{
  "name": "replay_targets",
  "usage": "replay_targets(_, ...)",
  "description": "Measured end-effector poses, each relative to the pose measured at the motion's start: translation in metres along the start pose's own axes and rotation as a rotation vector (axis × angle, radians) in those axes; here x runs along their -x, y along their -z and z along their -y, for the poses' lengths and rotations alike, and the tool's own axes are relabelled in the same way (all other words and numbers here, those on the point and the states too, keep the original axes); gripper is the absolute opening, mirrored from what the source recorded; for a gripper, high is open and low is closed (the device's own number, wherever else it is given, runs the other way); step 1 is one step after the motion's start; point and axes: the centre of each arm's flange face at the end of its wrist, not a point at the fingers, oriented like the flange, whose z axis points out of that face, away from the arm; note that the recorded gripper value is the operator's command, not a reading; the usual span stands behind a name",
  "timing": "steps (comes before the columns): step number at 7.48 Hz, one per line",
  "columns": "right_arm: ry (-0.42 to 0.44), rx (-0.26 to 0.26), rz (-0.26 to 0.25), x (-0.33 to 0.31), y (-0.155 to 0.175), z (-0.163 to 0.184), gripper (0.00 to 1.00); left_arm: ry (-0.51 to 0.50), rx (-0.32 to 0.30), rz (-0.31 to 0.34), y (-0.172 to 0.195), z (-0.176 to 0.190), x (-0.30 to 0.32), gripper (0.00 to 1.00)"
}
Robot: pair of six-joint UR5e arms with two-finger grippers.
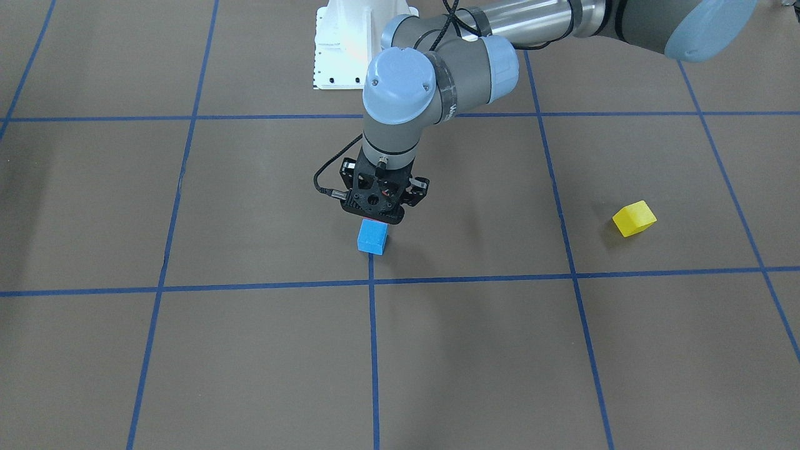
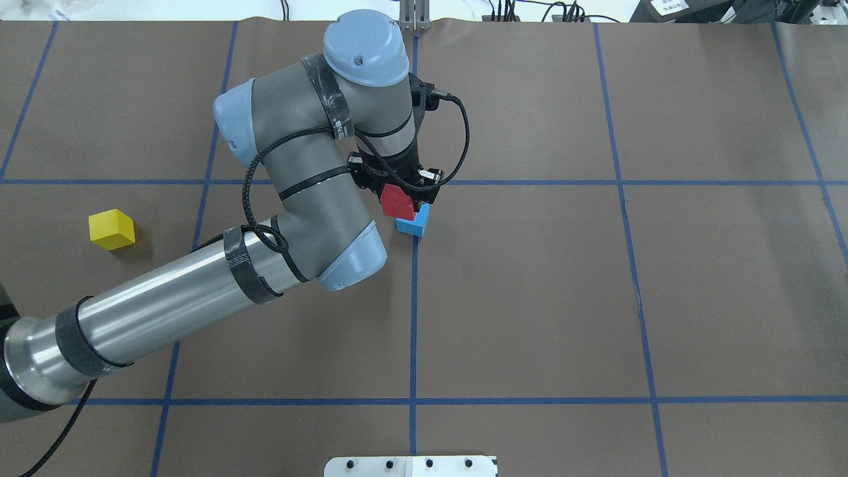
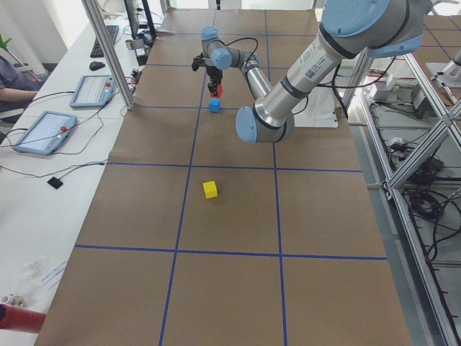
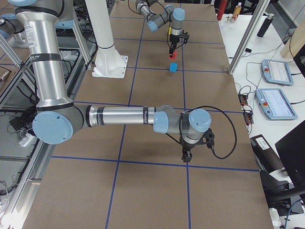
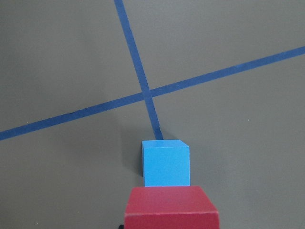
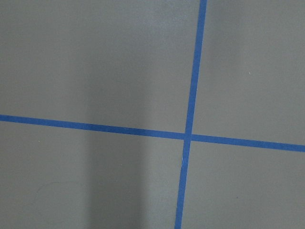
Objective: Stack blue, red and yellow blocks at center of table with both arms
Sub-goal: 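Carry the red cube with the left gripper above the blue cube, then lower the red cube onto the blue cube and open the left gripper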
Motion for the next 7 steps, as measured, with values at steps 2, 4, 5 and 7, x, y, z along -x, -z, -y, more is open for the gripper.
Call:
replay_targets(2, -0.011, 0.004, -0.001, -0.002, -0.004, -0.031, 1.0, -0.007, -0.008, -0.002, -0.012, 0.007, -0.001, 0.0)
replay_targets(4, -0.015, 0.007, -0.002, -0.003, -0.005, -0.042, 1.0, -0.01, -0.02, -0.002, -0.024, 0.015, 0.0, 0.0)
replay_targets(5, -0.015, 0.007, -0.003, -0.003, -0.006, -0.043, 1.0, -0.006, -0.024, 0.003, -0.027, 0.018, 0.0, 0.0)
replay_targets(7, -0.017, 0.008, -0.002, -0.004, -0.006, -0.044, 1.0, 0.034, -0.023, 0.011, -0.031, 0.021, 0.0, 0.0)
